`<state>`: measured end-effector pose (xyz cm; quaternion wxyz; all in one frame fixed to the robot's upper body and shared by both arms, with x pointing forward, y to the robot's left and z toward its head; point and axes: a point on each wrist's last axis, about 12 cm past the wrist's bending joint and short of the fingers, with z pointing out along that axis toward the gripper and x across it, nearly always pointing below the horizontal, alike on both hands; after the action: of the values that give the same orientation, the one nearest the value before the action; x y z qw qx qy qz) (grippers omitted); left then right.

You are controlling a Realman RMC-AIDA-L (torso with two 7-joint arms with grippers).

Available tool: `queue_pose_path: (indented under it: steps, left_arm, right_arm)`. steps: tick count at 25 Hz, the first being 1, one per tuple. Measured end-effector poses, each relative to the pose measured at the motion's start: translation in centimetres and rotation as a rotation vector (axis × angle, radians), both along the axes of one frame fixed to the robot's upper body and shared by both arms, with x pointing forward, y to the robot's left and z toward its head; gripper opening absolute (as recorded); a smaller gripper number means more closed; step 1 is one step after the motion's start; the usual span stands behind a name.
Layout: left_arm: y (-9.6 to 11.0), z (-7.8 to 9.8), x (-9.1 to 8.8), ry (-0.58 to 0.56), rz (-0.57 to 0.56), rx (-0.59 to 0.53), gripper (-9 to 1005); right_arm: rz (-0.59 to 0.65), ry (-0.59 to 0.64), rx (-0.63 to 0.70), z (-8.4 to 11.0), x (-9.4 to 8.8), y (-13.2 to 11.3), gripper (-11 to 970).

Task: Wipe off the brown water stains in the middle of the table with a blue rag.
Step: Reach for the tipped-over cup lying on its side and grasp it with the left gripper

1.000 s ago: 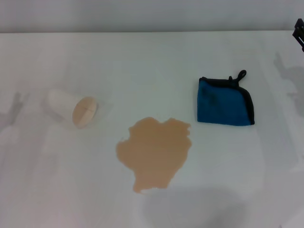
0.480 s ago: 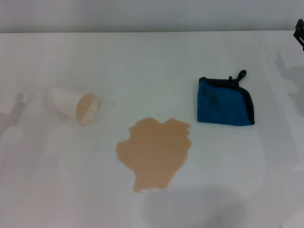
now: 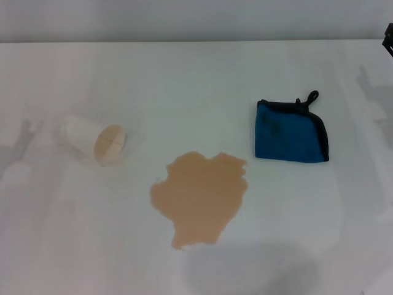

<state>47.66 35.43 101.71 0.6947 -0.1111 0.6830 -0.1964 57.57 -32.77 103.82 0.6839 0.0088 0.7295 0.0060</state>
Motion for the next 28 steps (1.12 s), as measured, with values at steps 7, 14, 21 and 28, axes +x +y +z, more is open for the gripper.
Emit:
queue_pose_path:
  steps: [7, 14, 21, 28]
  left_arm:
    - [0.0, 0.2, 0.3, -0.009, -0.004, 0.003, 876]
    - [-0.3, 0.4, 0.4, -0.025, -0.024, 0.034, 875]
    - [0.2, 0.9, 1.0, -0.056, 0.035, -0.020, 875]
    - [0.3, 2.3, 3.0, -0.090, -0.004, -0.032, 876]
  right_arm:
    - [-0.002, -0.004, 0.004, 0.1, 0.2, 0.0, 873]
    - [-0.002, -0.003, -0.001, 0.2, 0.3, 0.0, 872]
    - [-0.001, -0.007, -0.001, 0.2, 0.3, -0.1, 872]
    - [0.004, -0.008, -0.002, 0.4, 0.6, 0.1, 872]
